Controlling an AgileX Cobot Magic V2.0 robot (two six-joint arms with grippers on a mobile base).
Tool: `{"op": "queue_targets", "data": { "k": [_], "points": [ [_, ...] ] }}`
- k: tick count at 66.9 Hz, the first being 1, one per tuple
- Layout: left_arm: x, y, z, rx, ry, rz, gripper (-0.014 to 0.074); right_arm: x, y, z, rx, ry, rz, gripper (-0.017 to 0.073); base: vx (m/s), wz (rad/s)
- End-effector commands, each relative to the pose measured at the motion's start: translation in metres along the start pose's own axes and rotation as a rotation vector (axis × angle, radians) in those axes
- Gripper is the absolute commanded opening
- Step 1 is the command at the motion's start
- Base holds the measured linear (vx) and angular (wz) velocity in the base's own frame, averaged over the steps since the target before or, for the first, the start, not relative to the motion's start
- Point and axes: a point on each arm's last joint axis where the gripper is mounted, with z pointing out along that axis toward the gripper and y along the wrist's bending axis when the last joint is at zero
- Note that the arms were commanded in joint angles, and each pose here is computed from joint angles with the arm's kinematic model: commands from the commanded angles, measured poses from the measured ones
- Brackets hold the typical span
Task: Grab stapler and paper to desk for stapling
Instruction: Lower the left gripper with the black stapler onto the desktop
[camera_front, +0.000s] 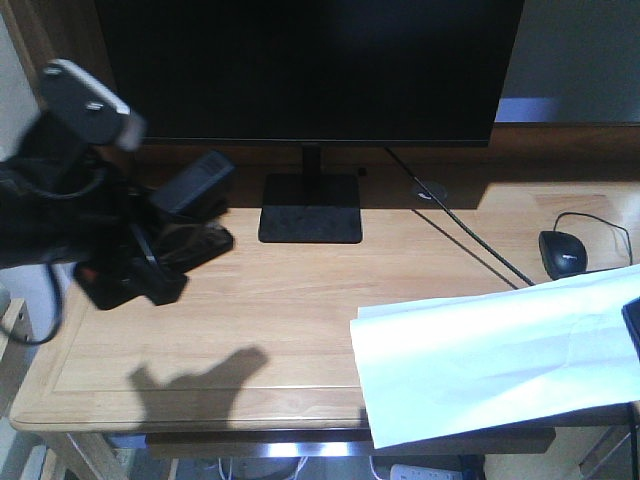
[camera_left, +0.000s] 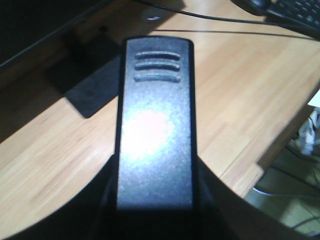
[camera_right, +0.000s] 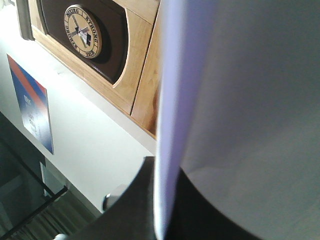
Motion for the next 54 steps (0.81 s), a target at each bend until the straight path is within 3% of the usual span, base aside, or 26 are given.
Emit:
{"op": "queue_targets", "data": {
  "k": [1, 12, 19, 34, 44, 54],
  "points": [
    [-0.026, 0.01, 0.005, -0.006, -0.144, 0.032, -0.0006, 0.001, 0.001, -0.004, -0.041, -0.018, 0.006, -0.0005, 0.0, 0.0],
    [-0.019, 0.038, 0.033, 0.051, -0.138, -0.01, -0.0006, 0.001, 0.001, -0.004, -0.041, -0.018, 0.006, -0.0005, 0.0, 0.0],
    [-0.005, 0.058, 0.047, 0.096, -0.133, 0.001, -0.0006, 0.001, 0.001, -0.004, -0.041, -0.018, 0.006, -0.0005, 0.0, 0.0],
    [0.029, 0.088, 0.069, 0.306, -0.163, -0.003, -0.0006, 0.001, 0.001, -0.004, -0.041, -0.018, 0.006, -0.0005, 0.0, 0.0],
    [0.051, 0.108, 0.086, 0.319, -0.189, 0.09, -0.0006, 0.001, 0.001, -0.004, -0.041, -0.018, 0.006, -0.0005, 0.0, 0.0],
    [0.068, 0.116, 0.109, 0.343, -0.234, 0.247, -0.0006, 0.001, 0.001, -0.004, -0.041, -0.018, 0.006, -0.0005, 0.0, 0.0]
  ]
}}
